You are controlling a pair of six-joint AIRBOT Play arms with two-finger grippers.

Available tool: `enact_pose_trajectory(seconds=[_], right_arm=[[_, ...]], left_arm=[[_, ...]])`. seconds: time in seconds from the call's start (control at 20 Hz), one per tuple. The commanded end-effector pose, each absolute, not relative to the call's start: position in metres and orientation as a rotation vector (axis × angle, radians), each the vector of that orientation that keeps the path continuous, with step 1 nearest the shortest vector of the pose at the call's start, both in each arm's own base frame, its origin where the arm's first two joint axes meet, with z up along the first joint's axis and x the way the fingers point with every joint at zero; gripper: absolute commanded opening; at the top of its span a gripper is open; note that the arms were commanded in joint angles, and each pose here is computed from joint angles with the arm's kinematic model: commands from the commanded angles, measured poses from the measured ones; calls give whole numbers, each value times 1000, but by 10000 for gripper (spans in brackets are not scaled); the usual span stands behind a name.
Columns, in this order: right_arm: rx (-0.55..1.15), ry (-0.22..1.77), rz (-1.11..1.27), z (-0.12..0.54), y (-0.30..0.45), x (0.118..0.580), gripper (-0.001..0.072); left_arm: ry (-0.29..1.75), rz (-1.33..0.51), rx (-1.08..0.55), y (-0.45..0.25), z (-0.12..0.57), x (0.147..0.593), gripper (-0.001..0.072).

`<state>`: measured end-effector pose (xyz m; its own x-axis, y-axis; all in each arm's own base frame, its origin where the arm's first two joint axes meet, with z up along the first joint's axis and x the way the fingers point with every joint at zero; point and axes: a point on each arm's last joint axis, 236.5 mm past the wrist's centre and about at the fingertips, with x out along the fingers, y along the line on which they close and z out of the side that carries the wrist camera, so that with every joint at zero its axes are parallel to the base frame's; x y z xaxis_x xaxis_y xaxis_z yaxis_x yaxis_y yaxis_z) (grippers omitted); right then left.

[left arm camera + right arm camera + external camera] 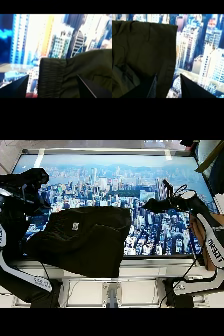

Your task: Fold the clothes and pants, and hang the long-sleeved shirts on hangers.

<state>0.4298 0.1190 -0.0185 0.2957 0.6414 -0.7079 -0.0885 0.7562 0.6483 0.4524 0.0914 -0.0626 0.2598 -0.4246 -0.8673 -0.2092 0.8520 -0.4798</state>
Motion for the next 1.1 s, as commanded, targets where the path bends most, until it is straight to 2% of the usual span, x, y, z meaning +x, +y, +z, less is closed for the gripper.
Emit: enact_pose_trajectory(seconds=[0.0, 0.1, 0.5, 0.55, 0.6, 0.7, 0.75, 0.9, 1.05], right_arm=[[548, 1192, 533, -19, 124, 427, 343], [545, 1193, 538, -19, 127, 426, 343], [546, 1193, 539, -18, 127, 426, 343], [546, 1193, 539, -19, 127, 426, 343], [545, 1194, 539, -19, 127, 426, 343], [539, 1196, 537, -20, 126, 425, 343], [533, 1199, 536, -20, 126, 425, 342], [527, 1217, 523, -27, 119, 422, 344], [651, 1349, 554, -48, 117, 401, 389]], left_arm=[[1367, -236, -616, 88, -67, 452, 631], [1403, -305, -629, 72, -79, 452, 631], [1448, -391, -589, 50, -94, 452, 623], [1459, -415, -581, 46, -93, 449, 548], [1471, -427, -581, 43, -92, 446, 429], [1482, -438, -584, 42, -91, 443, 47], [1486, -446, -585, 41, -90, 441, 25], [1481, -445, -586, 42, -87, 441, 24], [1459, -460, -559, 43, -78, 444, 24]])
